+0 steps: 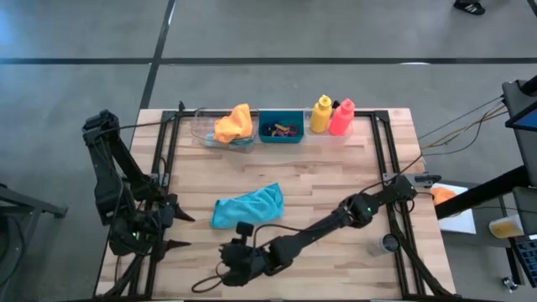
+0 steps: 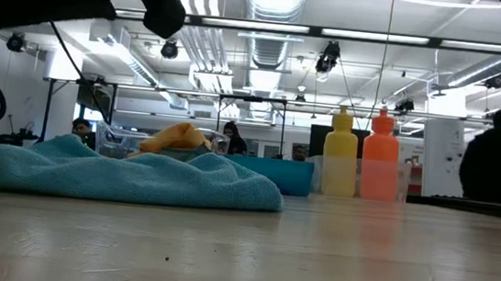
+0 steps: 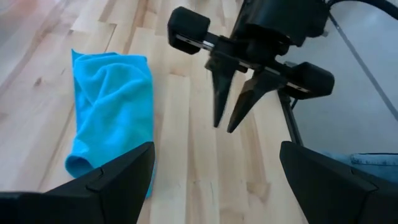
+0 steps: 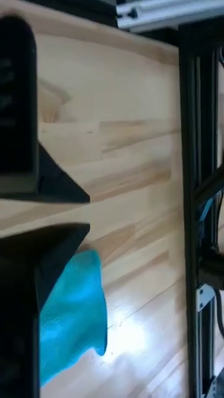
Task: Pick & Place Sports Items
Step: Fold the blue towel
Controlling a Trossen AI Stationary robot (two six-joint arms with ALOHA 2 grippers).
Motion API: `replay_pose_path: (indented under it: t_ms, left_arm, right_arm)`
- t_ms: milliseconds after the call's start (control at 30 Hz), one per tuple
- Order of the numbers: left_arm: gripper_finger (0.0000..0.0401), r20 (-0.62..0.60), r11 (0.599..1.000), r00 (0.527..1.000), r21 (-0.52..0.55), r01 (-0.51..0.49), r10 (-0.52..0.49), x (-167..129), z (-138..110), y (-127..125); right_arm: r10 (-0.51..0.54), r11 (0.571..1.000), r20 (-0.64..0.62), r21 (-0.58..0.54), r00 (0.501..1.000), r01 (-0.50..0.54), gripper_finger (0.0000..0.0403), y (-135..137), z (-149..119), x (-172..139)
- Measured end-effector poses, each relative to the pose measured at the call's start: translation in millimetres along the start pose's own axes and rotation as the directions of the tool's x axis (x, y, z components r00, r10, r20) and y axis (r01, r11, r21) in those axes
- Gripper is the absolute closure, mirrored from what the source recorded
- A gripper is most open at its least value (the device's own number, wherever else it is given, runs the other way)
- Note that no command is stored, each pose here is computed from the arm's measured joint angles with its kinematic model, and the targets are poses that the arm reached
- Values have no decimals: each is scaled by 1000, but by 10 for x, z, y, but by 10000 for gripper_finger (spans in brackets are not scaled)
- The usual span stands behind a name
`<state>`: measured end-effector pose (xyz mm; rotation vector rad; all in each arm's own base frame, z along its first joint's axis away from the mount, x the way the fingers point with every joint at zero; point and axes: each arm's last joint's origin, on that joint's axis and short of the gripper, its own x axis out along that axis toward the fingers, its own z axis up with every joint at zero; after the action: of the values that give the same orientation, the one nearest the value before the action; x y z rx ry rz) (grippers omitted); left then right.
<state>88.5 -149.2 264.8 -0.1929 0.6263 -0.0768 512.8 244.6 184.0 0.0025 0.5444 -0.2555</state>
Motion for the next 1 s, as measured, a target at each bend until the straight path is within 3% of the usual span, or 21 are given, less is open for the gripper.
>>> replay_pose_path:
  t_ms: [233, 400, 833, 900, 1000]
  left_arm:
    - [50, -19, 998, 1000, 53, 14, -13, 4, -53, 57]
    - [50, -35, 993, 999, 112, 40, -37, -5, -79, 94]
    - [50, -32, 976, 996, 197, 91, -87, 49, -186, 146]
    - [50, -42, 966, 990, 220, 138, -132, 68, -217, 141]
    - [50, -55, 919, 963, 286, 270, -265, 80, -249, 109]
  right_arm:
    - [0, 1000, 12, -2, 1000, 0, 209, -11, -2, 43]
    - [-26, 999, -9, -48, 1000, 25, 157, -43, -160, 238]
    - [-141, 982, 31, -119, 989, 144, 144, -303, -185, 552]
    - [-124, 984, 17, -125, 992, 126, 144, -332, -186, 577]
    - [-101, 985, -29, -140, 994, 96, 144, -387, -208, 611]
